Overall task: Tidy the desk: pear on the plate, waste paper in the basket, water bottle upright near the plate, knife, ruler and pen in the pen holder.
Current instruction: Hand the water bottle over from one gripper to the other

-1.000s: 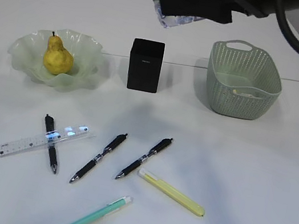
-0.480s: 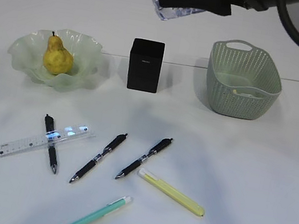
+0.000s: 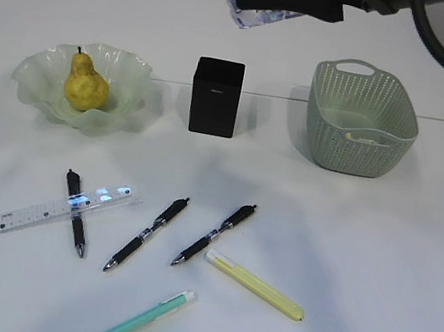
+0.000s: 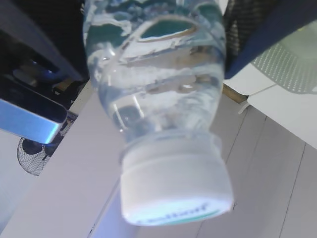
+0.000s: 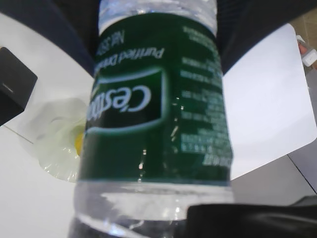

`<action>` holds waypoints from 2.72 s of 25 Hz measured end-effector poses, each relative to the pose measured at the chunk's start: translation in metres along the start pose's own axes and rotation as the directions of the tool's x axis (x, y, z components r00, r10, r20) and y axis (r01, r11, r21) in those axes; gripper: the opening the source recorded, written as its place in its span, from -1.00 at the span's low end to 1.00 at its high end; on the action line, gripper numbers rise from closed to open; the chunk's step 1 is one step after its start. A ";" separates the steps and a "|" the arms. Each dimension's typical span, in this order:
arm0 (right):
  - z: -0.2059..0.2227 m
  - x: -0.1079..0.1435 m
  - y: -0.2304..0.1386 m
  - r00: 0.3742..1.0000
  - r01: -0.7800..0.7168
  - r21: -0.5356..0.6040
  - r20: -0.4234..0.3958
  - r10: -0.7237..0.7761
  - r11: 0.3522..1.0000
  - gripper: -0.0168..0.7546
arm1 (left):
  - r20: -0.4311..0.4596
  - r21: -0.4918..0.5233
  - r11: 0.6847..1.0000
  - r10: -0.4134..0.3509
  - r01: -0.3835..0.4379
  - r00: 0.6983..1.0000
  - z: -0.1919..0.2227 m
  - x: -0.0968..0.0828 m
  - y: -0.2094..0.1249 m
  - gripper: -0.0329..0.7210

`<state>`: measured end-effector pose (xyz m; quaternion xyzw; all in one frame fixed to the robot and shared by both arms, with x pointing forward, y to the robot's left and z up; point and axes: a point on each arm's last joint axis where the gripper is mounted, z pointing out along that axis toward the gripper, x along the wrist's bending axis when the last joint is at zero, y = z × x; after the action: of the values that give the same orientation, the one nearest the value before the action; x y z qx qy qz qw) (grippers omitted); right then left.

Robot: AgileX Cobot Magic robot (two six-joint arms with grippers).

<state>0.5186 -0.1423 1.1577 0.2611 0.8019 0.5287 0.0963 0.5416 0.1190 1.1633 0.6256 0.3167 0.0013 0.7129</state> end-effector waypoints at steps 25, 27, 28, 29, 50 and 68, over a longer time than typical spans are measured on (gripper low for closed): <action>0.000 0.000 0.001 1.000 0.001 -0.009 -0.001 -0.001 1.000 0.17 | -0.011 -0.006 1.000 -0.005 0.005 1.000 0.000 0.001 0.000 0.16; 0.000 0.000 0.001 1.000 0.001 -0.010 -0.003 -0.001 1.000 0.17 | -0.010 -0.007 1.000 -0.006 0.006 1.000 0.000 0.001 0.001 0.16; 0.000 0.000 0.001 1.000 0.000 -0.011 -0.003 0.000 1.000 0.17 | -0.010 -0.007 1.000 -0.006 0.006 1.000 0.000 0.001 0.001 0.16; 0.001 -0.001 0.000 1.000 -0.002 -0.010 -0.004 0.002 1.000 0.17 | -0.010 -0.007 1.000 -0.006 0.006 1.000 0.000 0.001 0.001 0.16; 0.002 -0.001 0.001 1.000 -0.005 -0.016 -0.008 0.004 1.000 0.27 | -0.012 -0.008 1.000 -0.006 0.006 1.000 0.000 0.001 0.001 0.15; 0.002 -0.001 0.001 1.000 -0.009 -0.021 -0.008 0.009 1.000 0.59 | -0.014 -0.009 1.000 -0.011 0.011 1.000 0.000 0.001 0.001 0.11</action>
<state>0.5206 -0.1411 1.1578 0.2615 0.7954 0.5387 0.0935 0.5428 0.1192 1.1635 0.6206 0.3249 0.0033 0.7137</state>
